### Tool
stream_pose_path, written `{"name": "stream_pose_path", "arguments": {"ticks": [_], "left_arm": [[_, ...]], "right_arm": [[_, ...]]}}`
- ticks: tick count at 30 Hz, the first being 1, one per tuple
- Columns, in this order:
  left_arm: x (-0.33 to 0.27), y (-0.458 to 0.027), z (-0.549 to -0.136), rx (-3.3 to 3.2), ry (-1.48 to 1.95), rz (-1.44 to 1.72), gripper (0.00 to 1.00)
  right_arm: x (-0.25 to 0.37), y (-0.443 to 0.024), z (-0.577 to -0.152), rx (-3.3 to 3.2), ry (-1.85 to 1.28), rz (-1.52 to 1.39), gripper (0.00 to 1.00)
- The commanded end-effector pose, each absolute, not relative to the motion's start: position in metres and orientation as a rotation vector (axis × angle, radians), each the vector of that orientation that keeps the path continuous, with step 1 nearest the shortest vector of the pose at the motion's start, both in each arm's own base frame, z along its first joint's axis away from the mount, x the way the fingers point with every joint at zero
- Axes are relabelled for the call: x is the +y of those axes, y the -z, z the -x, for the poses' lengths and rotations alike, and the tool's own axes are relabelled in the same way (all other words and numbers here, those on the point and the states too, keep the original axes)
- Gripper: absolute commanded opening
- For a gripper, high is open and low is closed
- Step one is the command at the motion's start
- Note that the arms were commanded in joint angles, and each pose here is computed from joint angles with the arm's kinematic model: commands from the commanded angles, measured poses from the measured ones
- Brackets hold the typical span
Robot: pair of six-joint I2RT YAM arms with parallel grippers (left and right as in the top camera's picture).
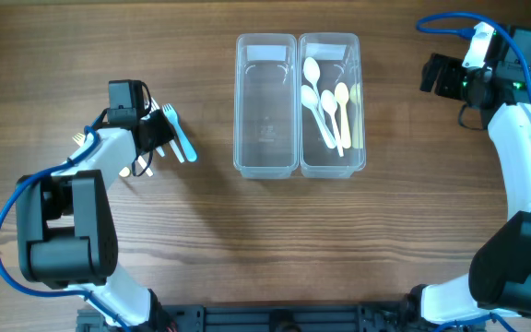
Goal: Pack container
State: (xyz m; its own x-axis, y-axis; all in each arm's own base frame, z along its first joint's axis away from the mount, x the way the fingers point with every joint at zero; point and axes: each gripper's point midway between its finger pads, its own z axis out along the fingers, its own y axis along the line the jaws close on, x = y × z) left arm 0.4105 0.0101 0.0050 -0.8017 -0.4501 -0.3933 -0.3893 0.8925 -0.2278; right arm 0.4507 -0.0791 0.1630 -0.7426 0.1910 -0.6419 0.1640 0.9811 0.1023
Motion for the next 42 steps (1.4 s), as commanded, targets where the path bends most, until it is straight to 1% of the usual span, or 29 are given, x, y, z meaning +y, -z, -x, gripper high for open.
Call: {"name": "stream_pose_path", "arguments": {"ticks": [1, 9, 12, 16, 22, 27, 34, 37, 42], "left_arm": [[0.005, 0.000, -0.412, 2.627, 0.218, 0.626, 0.48], [0.001, -0.018, -0.415, 2.592, 0.257, 0.608, 0.50], [0.001, -0.027, -0.417, 2.574, 0.259, 0.602, 0.47], [0.001, -0.038, -0.417, 2.555, 0.263, 0.597, 0.49], [0.001, -0.041, -0.414, 2.559, 0.262, 0.598, 0.50], [0.001, -0.043, -0.418, 2.543, 0.265, 0.592, 0.42], [0.001, -0.045, -0.422, 2.525, 0.268, 0.588, 0.43], [0.001, -0.045, -0.422, 2.523, 0.268, 0.586, 0.38], [0.002, -0.040, -0.423, 2.530, 0.267, 0.589, 0.38]], "right_arm": [[-0.079, -0.174, -0.453, 2.396, -0.036, -0.228, 1.00], [-0.079, -0.174, -0.453, 2.396, -0.036, -0.229, 1.00], [-0.079, -0.174, -0.453, 2.396, -0.036, -0.229, 1.00], [-0.079, -0.174, -0.453, 2.396, -0.036, -0.229, 1.00], [-0.079, -0.174, -0.453, 2.396, -0.036, -0.229, 1.00], [-0.079, -0.175, -0.453, 2.396, -0.036, -0.229, 1.00], [-0.079, -0.174, -0.453, 2.396, -0.036, -0.228, 1.00], [-0.079, -0.174, -0.453, 2.396, -0.036, -0.228, 1.00], [-0.079, -0.174, -0.453, 2.396, -0.036, -0.229, 1.00]]}}
